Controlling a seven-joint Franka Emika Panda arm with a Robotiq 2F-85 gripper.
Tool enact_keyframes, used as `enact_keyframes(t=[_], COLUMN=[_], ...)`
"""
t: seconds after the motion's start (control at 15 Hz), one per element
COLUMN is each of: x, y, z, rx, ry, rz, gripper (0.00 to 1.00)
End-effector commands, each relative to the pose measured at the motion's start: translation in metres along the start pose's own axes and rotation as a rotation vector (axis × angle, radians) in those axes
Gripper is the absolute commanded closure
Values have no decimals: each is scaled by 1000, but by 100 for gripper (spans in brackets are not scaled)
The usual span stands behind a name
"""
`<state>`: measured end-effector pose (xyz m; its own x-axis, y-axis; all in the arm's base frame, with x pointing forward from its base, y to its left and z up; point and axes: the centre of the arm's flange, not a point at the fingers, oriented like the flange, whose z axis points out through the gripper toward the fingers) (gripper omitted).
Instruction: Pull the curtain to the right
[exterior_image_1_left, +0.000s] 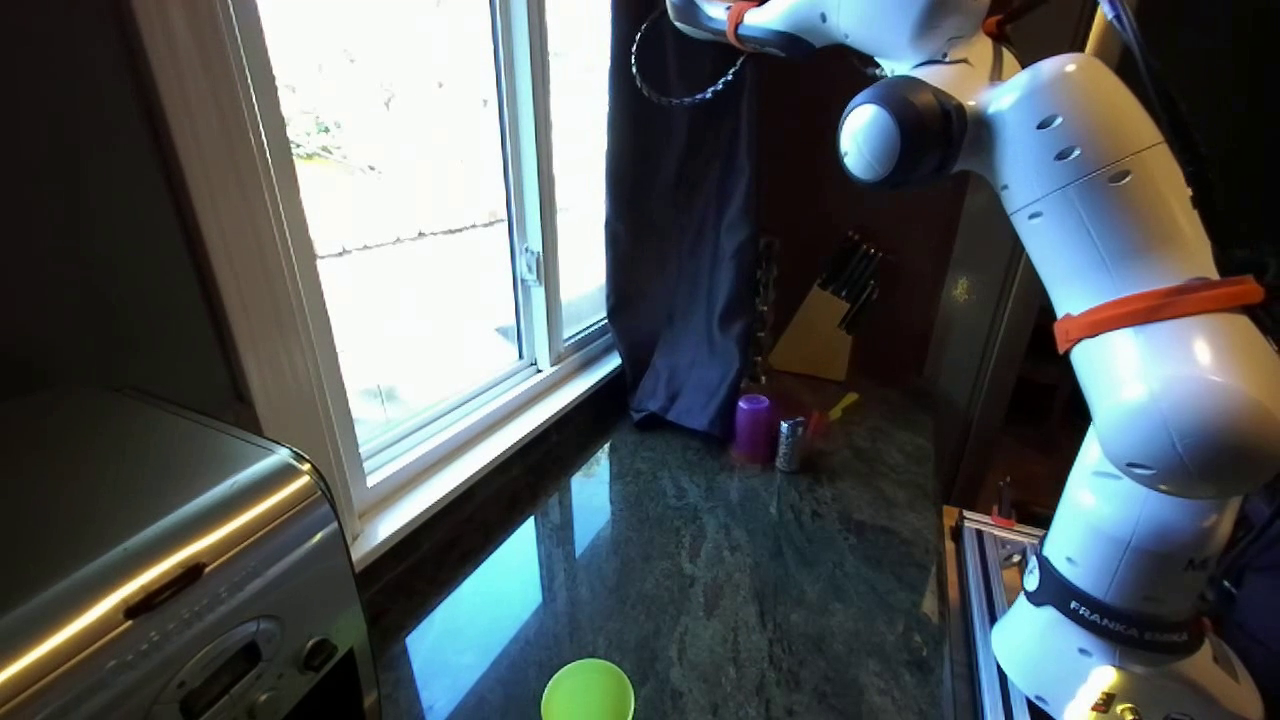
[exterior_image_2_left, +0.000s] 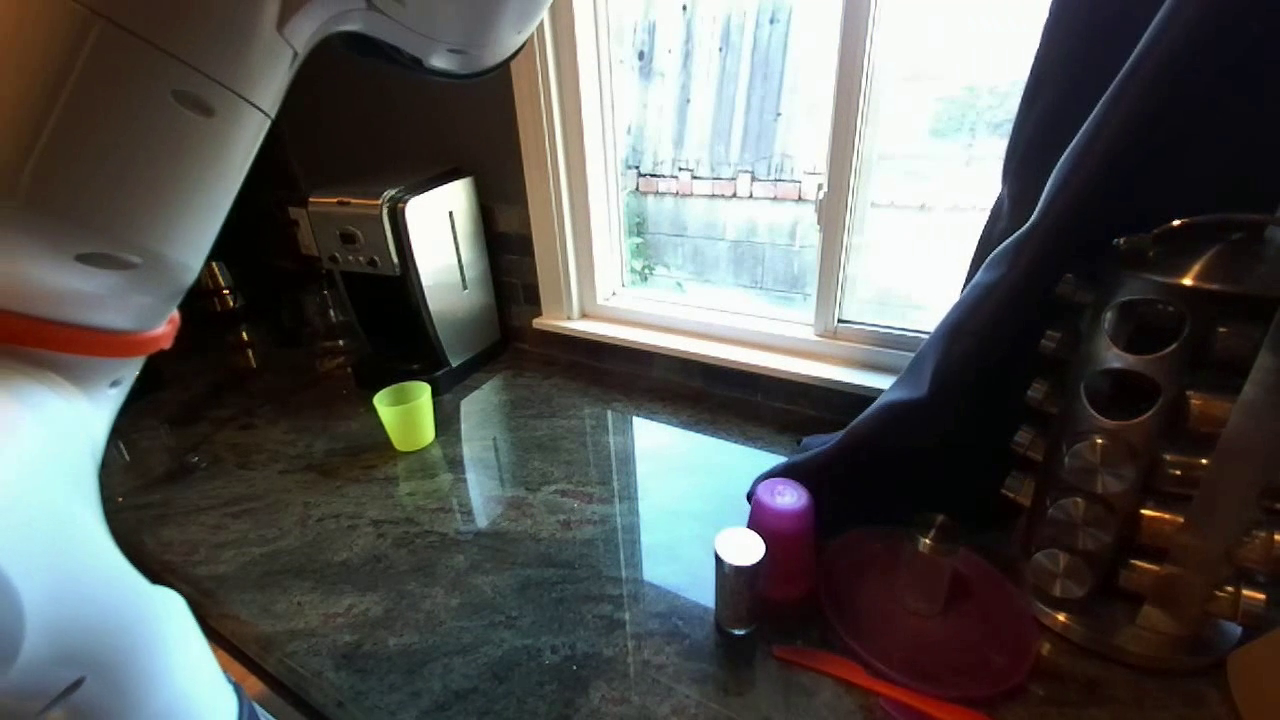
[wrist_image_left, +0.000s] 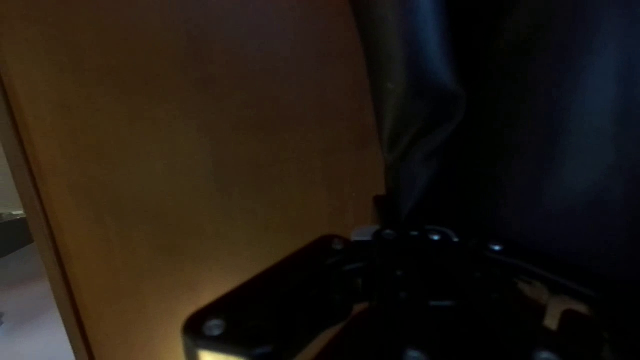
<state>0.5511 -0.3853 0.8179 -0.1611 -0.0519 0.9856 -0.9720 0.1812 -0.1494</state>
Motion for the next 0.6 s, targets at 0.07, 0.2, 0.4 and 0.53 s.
enact_keyframes(t=[0.07, 0.2, 0.4, 0.53], x=[-11, -17, -26, -27], y=[-33, -38, -25, -10], z=[1, -7, -22, -22], rx=[-170, -205, -270, -266], ry=[-20, -32, -17, 44], rz=[49, 63, 56, -24], gripper=[99, 99, 67, 51])
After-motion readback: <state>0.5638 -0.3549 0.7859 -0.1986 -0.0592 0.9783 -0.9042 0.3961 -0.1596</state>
